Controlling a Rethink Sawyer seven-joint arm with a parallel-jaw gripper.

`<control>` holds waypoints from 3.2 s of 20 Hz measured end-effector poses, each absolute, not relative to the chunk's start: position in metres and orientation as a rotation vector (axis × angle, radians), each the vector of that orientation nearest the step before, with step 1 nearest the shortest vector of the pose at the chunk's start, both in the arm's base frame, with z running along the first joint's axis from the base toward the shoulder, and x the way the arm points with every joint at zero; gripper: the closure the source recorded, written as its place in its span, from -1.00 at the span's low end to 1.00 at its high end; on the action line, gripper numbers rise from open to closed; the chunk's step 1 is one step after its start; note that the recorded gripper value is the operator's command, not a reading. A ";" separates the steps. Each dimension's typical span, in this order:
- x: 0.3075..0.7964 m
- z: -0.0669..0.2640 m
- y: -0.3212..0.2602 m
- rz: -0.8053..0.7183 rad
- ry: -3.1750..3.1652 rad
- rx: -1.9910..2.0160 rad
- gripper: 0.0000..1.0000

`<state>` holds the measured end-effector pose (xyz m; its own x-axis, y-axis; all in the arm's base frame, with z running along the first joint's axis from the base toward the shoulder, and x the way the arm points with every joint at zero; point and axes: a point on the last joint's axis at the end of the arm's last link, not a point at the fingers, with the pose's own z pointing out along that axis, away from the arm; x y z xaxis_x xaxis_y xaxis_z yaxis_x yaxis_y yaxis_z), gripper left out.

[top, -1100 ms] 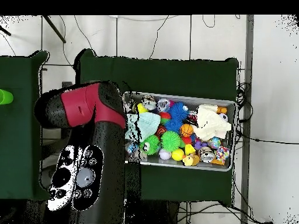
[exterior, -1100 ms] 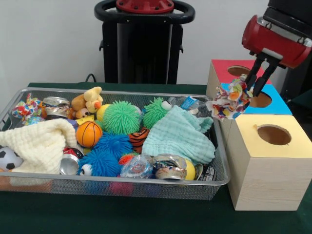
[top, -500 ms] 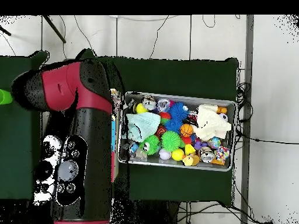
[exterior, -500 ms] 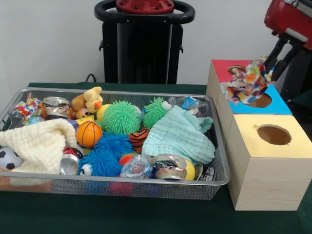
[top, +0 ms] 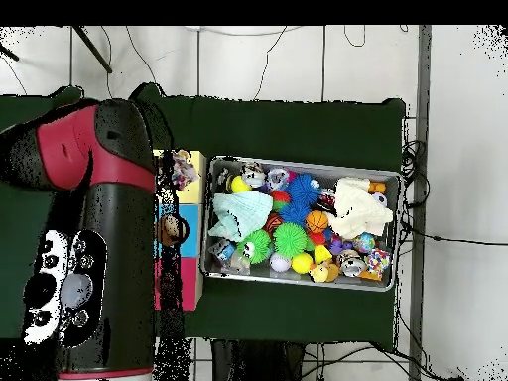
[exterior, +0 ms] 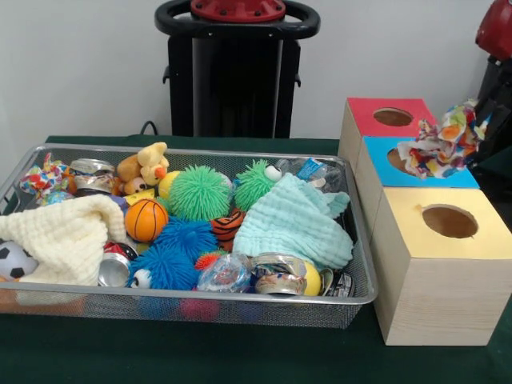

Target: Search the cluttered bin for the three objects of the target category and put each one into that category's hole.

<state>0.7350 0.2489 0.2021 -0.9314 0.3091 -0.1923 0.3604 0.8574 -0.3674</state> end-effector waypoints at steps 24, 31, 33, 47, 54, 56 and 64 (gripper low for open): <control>0.719 0.091 0.250 -0.451 2.739 0.573 1.00; 0.711 0.090 0.219 -0.381 2.704 0.631 1.00; 0.710 0.093 0.209 -0.369 2.694 0.654 1.00; 0.697 0.095 0.188 -0.371 2.679 0.681 1.00; 0.686 0.091 0.217 -0.387 2.685 0.606 1.00; 0.684 0.090 0.221 -0.391 2.685 0.594 1.00; 0.679 0.086 0.232 -0.398 2.691 0.566 1.00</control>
<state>0.6790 0.2318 0.0858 -0.8545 0.3309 -0.4005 0.4327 0.8799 -0.1964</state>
